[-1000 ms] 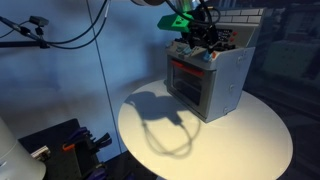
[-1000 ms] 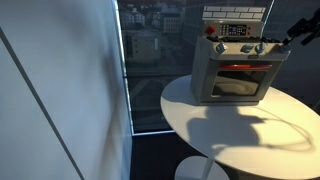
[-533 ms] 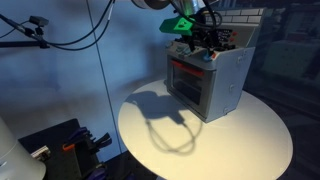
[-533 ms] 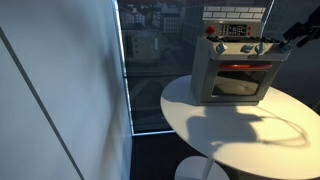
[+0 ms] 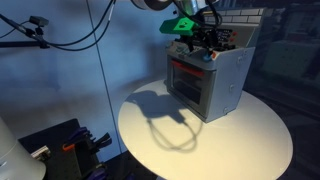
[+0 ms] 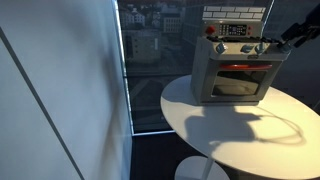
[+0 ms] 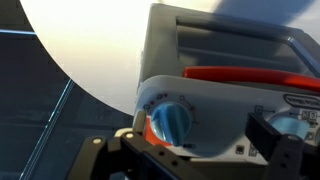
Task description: Turn the far right knob on the stove to the right
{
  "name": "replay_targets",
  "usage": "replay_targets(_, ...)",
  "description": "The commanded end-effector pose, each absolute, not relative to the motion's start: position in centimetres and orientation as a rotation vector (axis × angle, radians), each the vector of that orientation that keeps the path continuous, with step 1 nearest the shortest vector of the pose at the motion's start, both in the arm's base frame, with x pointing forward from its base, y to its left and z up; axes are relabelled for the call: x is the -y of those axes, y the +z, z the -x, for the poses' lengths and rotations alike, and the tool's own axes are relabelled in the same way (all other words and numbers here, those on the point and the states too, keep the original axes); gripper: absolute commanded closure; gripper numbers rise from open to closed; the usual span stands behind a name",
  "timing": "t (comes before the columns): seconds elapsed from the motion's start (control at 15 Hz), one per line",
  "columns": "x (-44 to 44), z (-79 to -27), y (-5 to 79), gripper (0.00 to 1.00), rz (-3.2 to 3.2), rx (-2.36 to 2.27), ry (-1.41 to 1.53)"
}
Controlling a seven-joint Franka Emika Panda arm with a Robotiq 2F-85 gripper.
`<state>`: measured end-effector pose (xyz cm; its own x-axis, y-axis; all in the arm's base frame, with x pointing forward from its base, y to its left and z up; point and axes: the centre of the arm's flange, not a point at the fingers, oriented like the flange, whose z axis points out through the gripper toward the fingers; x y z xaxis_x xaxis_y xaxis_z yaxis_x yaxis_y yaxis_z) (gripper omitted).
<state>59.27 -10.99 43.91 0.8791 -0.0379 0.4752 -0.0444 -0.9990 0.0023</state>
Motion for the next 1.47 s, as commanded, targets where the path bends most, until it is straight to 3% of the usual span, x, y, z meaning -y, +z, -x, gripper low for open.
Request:
replay_targets(0.0, 11.68, -60.04, 44.45, 0.04, -3.032, 0.033, 0.797)
replay_targets(0.33, 11.97, -60.07, 44.62, 0.08, -3.028, 0.035, 0.804)
replay_targets(0.6, 12.19, -60.02, 44.73, 0.18, -3.025, 0.034, 0.807)
replay_targets(0.67, 12.25, -60.01, 44.71, 0.26, -3.025, 0.035, 0.807)
replay_targets(0.73, 12.32, -59.99, 44.71, 0.24, -3.025, 0.037, 0.807)
replay_targets(0.8, 12.37, -59.98, 44.70, 0.32, -3.025, 0.037, 0.807)
replay_targets(1.07, 12.43, -59.95, 44.71, 0.42, -3.024, 0.037, 0.808)
replay_targets(1.13, 12.43, -59.95, 44.73, 0.56, -3.023, 0.038, 0.808)
replay_targets(1.2, 12.45, -59.94, 44.75, 0.56, -3.023, 0.038, 0.809)
replay_targets(1.4, 12.59, -59.87, 44.82, 0.71, -3.021, 0.042, 0.811)
